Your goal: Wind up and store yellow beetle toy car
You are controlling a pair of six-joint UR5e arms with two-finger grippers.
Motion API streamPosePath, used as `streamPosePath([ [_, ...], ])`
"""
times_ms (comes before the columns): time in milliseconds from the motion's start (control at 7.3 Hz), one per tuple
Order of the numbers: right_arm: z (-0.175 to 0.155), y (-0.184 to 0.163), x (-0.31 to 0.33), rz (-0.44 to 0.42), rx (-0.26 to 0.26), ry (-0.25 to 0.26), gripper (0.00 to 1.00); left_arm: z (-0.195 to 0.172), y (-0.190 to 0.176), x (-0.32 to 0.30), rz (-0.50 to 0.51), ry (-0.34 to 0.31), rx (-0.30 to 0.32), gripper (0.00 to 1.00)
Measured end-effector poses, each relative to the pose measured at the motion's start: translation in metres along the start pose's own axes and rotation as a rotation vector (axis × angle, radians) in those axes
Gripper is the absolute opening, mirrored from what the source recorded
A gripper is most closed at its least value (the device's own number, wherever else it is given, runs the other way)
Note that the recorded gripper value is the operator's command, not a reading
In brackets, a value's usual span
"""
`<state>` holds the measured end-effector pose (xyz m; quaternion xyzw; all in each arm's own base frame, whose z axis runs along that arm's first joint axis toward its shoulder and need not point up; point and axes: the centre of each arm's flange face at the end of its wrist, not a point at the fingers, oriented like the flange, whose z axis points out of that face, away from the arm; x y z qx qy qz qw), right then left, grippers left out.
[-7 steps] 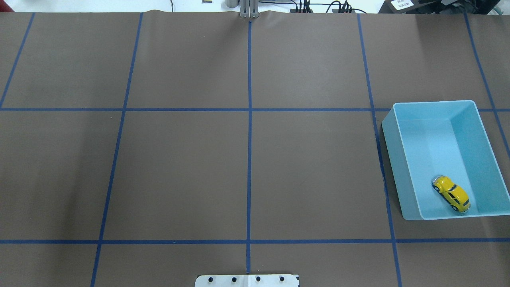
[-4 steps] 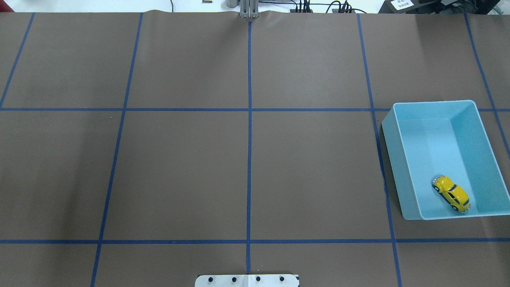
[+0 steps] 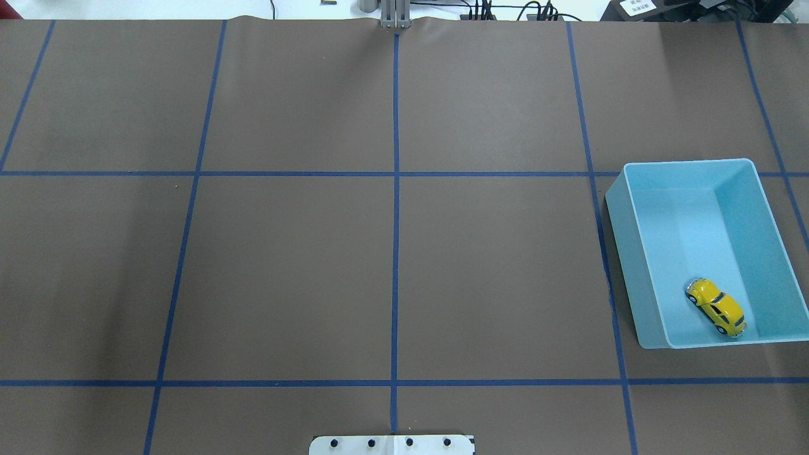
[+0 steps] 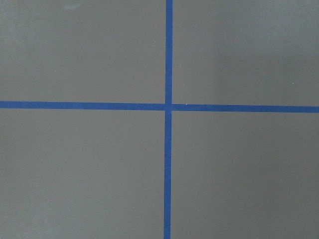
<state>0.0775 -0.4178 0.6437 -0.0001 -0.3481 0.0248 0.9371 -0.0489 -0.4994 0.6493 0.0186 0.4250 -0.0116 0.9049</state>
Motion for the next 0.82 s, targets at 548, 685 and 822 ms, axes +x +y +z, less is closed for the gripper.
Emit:
streamPosePath([
  [548, 0.0000, 0.0005, 0.0015, 0.003, 0.000, -0.001, 1.00, 0.0002, 0.0000, -0.0002, 0.000, 0.000, 0.000, 1.00],
  [685, 0.0003, 0.0008, 0.0020, 0.004, 0.000, 0.000, 1.00, 0.0004, 0.0000, -0.0002, 0.000, 0.000, -0.001, 1.00],
  [822, 0.0004, 0.0010, 0.0022, 0.004, -0.001, 0.000, 1.00, 0.0003, 0.0000, -0.0002, 0.000, 0.000, -0.001, 1.00],
])
